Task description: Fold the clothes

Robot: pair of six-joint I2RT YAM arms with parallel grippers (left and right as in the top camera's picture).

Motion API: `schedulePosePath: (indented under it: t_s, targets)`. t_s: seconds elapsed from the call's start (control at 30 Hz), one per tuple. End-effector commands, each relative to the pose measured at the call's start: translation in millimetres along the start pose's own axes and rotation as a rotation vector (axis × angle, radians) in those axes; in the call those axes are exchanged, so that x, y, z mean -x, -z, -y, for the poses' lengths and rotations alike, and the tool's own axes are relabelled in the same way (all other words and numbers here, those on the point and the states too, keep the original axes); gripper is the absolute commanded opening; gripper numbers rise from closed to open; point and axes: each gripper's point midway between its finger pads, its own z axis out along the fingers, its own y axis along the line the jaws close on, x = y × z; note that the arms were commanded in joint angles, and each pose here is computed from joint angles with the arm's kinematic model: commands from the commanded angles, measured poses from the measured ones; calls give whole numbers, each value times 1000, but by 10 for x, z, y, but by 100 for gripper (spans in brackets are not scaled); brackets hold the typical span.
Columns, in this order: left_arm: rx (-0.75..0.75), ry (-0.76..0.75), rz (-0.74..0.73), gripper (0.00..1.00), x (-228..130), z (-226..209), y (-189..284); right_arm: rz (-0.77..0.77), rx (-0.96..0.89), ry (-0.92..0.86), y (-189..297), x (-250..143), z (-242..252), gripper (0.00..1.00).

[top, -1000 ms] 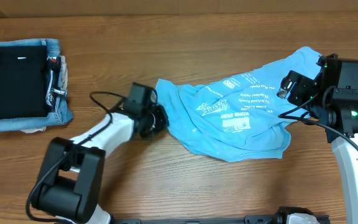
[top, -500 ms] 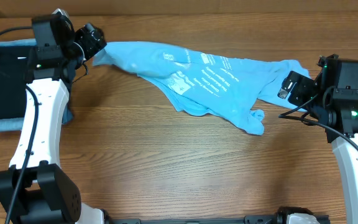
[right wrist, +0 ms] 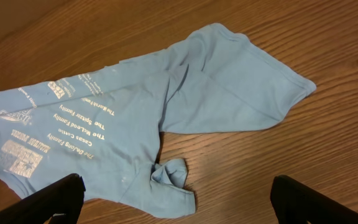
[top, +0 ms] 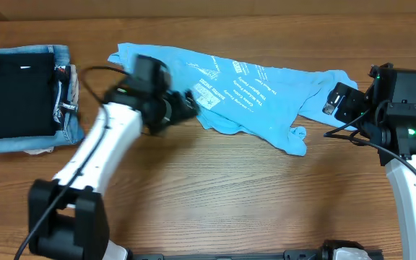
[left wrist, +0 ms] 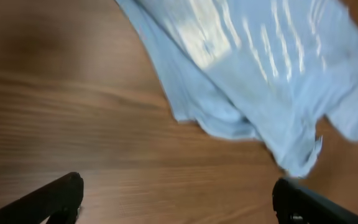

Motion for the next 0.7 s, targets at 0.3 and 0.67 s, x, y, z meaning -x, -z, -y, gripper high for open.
schedulePosePath:
  t_s: [0.3,0.67]
  targets:
    - [-28,216,-137,86,-763,395,-1102,32,-4,4,94,89,4,100]
    - [-18,244,-55,55,-606,287,-1593,30,-5,4,94,83,6,100]
